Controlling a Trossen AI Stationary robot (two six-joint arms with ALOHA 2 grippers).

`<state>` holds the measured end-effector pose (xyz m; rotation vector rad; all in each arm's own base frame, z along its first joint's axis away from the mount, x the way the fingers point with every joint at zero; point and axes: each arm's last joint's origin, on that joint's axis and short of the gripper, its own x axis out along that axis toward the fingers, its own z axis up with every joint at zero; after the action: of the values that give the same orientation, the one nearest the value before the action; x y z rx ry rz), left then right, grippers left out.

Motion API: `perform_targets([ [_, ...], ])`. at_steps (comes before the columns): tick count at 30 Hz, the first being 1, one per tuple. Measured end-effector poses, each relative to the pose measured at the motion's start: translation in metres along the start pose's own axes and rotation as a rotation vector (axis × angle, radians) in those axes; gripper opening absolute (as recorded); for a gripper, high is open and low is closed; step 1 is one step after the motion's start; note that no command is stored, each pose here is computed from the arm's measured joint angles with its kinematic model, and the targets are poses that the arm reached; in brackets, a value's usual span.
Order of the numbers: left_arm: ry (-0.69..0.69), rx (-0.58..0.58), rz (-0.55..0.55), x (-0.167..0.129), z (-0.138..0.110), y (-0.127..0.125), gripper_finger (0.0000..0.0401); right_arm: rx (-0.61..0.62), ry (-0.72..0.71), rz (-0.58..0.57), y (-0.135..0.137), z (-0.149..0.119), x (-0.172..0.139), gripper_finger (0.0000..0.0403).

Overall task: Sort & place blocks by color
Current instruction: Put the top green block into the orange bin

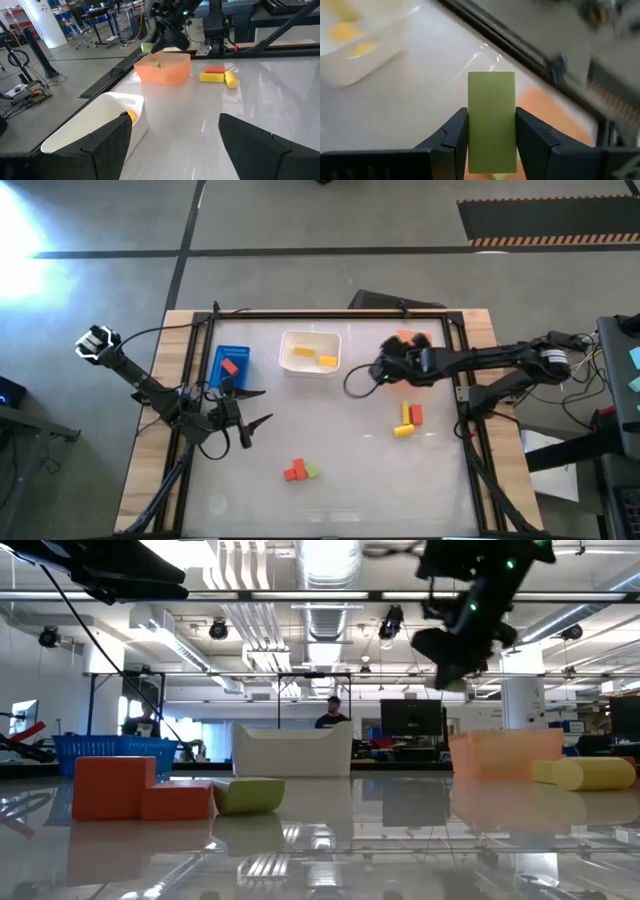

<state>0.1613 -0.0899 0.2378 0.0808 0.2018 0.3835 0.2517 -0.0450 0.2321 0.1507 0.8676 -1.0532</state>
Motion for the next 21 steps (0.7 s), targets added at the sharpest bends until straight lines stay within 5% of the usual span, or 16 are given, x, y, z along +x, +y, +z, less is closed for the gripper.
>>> perform_targets([
  [7,0.001,0.002,0.000,0.000,0.000,0.000,0.0281,0.292,0.089,-0.042,-0.031,-0.030,0.028,0.0117],
  [21,0.001,0.002,0.000,0.000,0.000,0.000,0.0281,0.531,0.173,-0.207,-0.036,-0.057,0.064,0.0146],
])
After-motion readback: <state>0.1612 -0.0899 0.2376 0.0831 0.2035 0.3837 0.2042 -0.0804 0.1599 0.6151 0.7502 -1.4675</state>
